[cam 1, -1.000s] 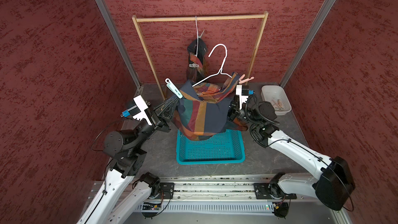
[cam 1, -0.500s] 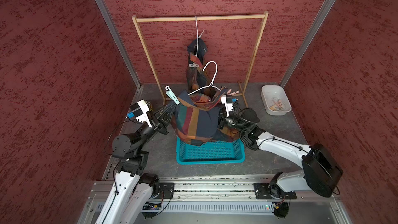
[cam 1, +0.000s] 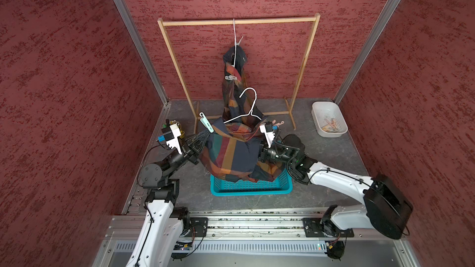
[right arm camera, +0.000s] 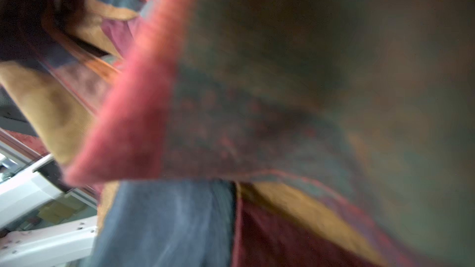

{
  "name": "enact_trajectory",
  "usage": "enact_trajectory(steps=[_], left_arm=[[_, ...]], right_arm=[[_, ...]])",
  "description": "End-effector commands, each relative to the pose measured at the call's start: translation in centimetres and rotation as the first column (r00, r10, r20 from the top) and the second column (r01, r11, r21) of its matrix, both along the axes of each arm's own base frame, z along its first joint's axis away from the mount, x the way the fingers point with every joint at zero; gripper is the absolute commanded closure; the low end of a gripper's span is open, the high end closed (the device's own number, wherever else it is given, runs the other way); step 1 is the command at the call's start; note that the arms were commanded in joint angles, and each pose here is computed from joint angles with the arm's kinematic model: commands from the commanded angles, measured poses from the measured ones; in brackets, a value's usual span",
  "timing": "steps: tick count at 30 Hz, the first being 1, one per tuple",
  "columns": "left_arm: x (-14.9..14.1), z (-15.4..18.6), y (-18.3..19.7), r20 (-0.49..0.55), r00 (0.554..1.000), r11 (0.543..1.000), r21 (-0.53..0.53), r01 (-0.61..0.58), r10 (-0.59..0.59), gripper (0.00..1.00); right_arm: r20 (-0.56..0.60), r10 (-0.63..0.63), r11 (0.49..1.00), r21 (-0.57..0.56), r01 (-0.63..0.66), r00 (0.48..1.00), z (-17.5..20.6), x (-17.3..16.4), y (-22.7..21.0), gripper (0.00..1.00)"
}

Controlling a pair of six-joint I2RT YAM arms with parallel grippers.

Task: Remove the clothespins securing long-sleeve shirts to the hanger
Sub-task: Place the long-sleeve shirt at the bin.

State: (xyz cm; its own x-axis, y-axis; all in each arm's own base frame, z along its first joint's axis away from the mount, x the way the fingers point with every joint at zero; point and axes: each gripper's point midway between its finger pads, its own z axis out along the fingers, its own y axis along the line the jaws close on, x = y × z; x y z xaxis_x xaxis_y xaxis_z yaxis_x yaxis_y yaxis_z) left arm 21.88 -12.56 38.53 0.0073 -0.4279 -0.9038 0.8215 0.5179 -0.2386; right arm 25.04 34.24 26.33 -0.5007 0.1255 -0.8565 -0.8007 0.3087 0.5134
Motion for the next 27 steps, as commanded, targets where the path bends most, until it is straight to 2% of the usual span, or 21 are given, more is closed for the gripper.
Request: enact_trajectory(steps=[1, 3, 6, 10, 15, 20, 27], left_arm=[[-0.2, -0.9, -0.2, 0.005, 0.999, 0.999, 0.03, 0.035, -0.035, 1.0], [0.2, -1.2, 0.3, 0.005, 1.0, 0.999, 0.03, 0.015, -0.015, 1.0], [0.6, -1.3, 0.8, 0.014, 1.0, 1.0, 0.017, 0.0, 0.0, 1.0], [1.1, -1.5, 0.8, 0.011, 1.0, 1.0, 0.018, 0.019, -0.019, 1.0], [1.4, -1.2, 1.2, 0.02, 1.0, 1.0, 0.031, 0.006, -0.007, 1.0], [1.6, -0.6, 1.9, 0.034, 0.999, 0.999, 0.027, -0.028, 0.027, 1.0], [2.7, 0.7, 2.5, 0.075, 0.996, 0.999, -0.016, -0.037, 0.038, 1.0]], right_arm=[[0.135, 0.025, 0.998, -0.065, -0.016, 0.991, 2.9, -1.6, -0.4, 0.58], [0.157, 0.014, 0.995, -0.102, 0.002, 0.988, 3.3, -1.7, -1.2, 0.46], [0.209, -0.004, 0.989, -0.143, 0.035, 0.978, 4.8, -1.9, -2.5, 0.39], [0.3, -0.056, 0.974, -0.193, 0.118, 0.952, 7.1, -1.4, -4.1, 0.36], [0.358, -0.055, 0.951, -0.266, 0.158, 0.932, 8.2, -1.1, -5.2, 0.36], [0.352, -0.093, 0.916, -0.337, 0.219, 0.931, 6.6, -0.3, -6.4, 0.33], [0.273, -0.28, 0.872, -0.329, 0.362, 0.921, 3.1, 3.8, -6.6, 0.31]])
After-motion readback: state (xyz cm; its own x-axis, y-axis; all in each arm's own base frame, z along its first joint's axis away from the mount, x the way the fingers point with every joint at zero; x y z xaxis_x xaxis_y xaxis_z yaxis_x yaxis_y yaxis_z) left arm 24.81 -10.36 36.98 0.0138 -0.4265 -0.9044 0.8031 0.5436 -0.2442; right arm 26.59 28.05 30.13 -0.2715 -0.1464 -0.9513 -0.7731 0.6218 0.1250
